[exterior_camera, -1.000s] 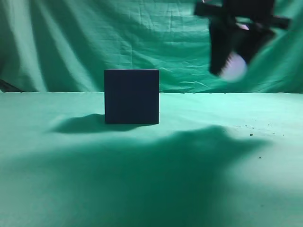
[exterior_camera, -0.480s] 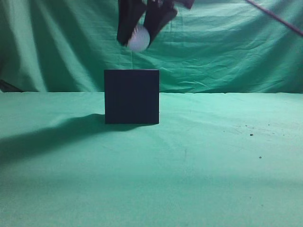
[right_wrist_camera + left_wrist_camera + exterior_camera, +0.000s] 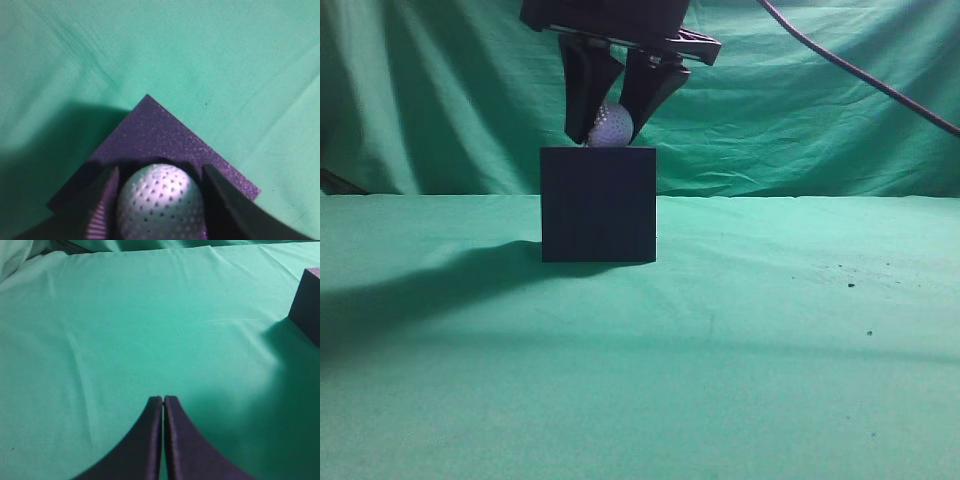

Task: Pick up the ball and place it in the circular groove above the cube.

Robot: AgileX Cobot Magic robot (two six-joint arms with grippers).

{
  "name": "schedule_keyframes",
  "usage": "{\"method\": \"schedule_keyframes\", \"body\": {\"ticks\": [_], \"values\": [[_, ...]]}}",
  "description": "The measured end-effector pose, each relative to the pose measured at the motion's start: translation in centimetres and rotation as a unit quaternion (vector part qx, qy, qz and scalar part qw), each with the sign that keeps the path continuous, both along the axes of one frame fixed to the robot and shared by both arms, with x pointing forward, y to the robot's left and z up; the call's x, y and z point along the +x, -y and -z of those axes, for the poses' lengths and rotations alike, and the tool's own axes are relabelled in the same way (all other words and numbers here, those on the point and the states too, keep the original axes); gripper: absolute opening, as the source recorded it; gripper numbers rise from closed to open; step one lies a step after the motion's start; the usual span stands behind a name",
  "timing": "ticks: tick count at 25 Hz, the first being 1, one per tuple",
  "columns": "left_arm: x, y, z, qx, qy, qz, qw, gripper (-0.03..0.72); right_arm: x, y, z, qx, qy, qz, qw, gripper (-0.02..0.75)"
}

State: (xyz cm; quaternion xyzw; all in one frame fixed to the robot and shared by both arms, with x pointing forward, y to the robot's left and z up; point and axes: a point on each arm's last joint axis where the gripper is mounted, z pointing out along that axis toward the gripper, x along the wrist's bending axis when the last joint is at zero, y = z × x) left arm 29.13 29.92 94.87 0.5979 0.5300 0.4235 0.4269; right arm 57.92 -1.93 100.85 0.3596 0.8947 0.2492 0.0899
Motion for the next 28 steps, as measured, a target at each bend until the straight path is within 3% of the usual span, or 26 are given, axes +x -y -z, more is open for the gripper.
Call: {"method": "schedule_keyframes", "body": {"ticks": [6,10,14,16,19,28], "values": [[0.0,0.0,0.0,0.000,0.000,0.000,1.000,0.000,0.1,-0.1,-0.2,0.002,0.003,0.000,1.000,0.556],[0.0,0.0,0.0,0.000,0.000,0.000,1.000,0.000,0.4,-0.4,-2.3,0.004,0.003,-0.005,1.000,0.552],[0.0,0.0,0.0,0.000,0.000,0.000,1.000,0.000,0.0,-0.2,-5.6,-0.020,-0.026,-0.016,0.999,0.322],[0.0,0.0,0.0,0.000,0.000,0.000,1.000,0.000,-0.3,0.2,-7.2,-0.038,-0.040,-0.021,0.998,0.138],[0.0,0.0,0.0,0.000,0.000,0.000,1.000,0.000,-0.7,0.6,-9.0,-0.042,-0.040,-0.009,0.998,0.000],[0.0,0.0,0.0,0.000,0.000,0.000,1.000,0.000,-5.5,5.0,-16.2,-0.006,0.011,0.036,0.999,0.000]]}}
